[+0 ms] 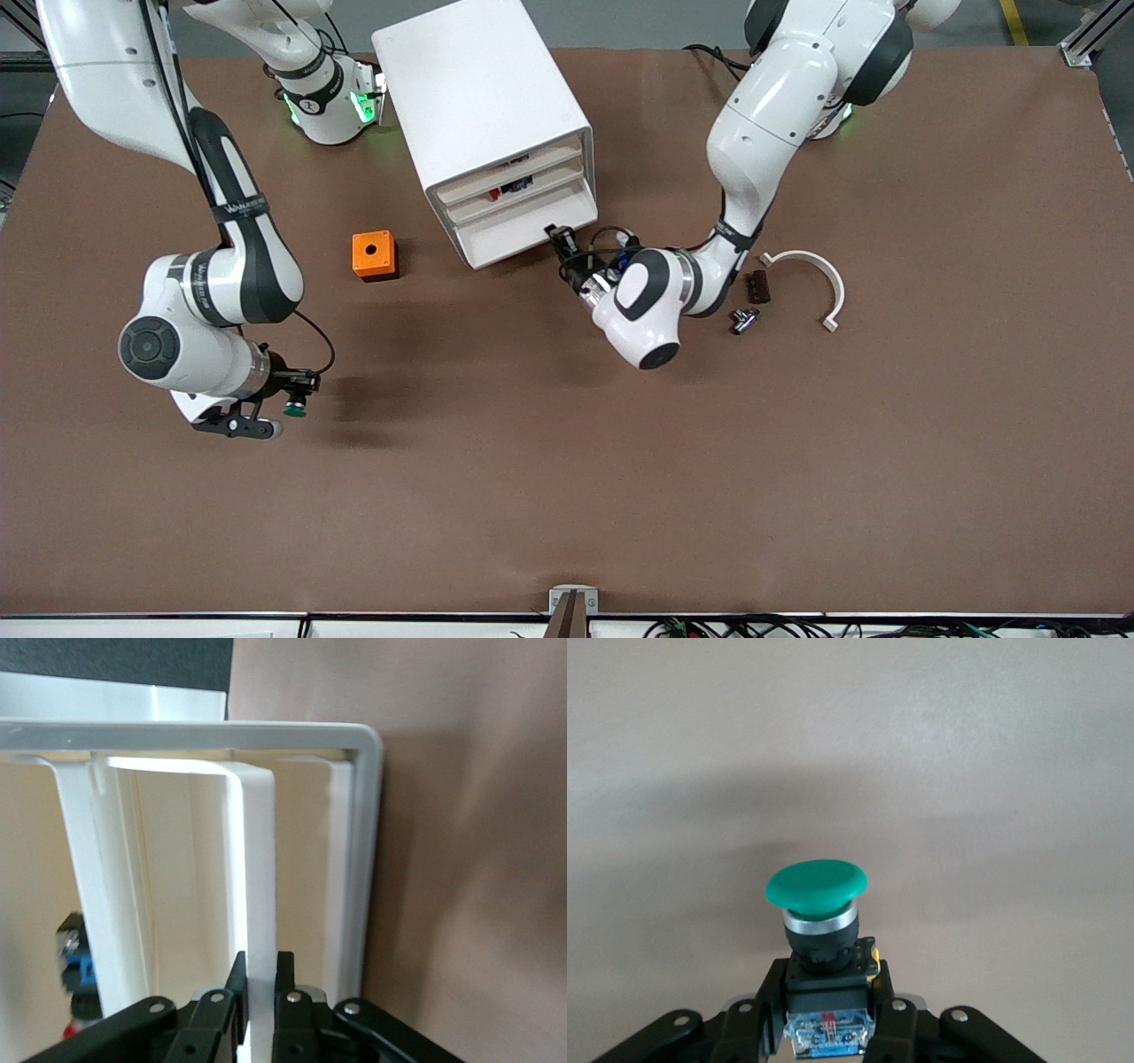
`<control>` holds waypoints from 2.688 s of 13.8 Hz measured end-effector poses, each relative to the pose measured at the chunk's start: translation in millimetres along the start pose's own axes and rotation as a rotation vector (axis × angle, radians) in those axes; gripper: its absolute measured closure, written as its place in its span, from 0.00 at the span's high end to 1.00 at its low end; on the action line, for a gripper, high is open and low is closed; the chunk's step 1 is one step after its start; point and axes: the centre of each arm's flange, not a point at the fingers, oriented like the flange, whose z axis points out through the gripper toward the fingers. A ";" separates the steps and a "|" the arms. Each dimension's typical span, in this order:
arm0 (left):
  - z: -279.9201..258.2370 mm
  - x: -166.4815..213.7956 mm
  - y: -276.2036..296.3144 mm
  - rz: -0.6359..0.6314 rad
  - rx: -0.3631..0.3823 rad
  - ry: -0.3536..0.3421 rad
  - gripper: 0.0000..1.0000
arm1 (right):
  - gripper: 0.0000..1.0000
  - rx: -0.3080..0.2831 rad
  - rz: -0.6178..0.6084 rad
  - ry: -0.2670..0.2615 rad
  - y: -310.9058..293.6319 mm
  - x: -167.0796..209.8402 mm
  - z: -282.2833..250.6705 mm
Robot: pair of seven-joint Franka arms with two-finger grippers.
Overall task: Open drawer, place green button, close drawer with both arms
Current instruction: 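Pull the drawer open with the left gripper while the right gripper lifts the button, then carry the button over the drawer with the right gripper while the left gripper releases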
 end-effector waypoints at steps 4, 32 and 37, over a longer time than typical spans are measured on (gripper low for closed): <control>-50.8 8.1 12.7 0.046 -0.018 -0.077 0.14 | 0.41 -0.036 0.036 -0.091 -45.6 -20.2 -84.3; -333.3 95.8 -39.0 0.430 -0.717 0.079 1.00 | 0.41 0.026 0.907 -0.129 -343.9 -217.5 -11.2; -302.3 67.9 -58.7 0.582 -0.818 0.326 1.00 | 0.41 0.025 0.896 -0.122 -355.1 -229.6 7.0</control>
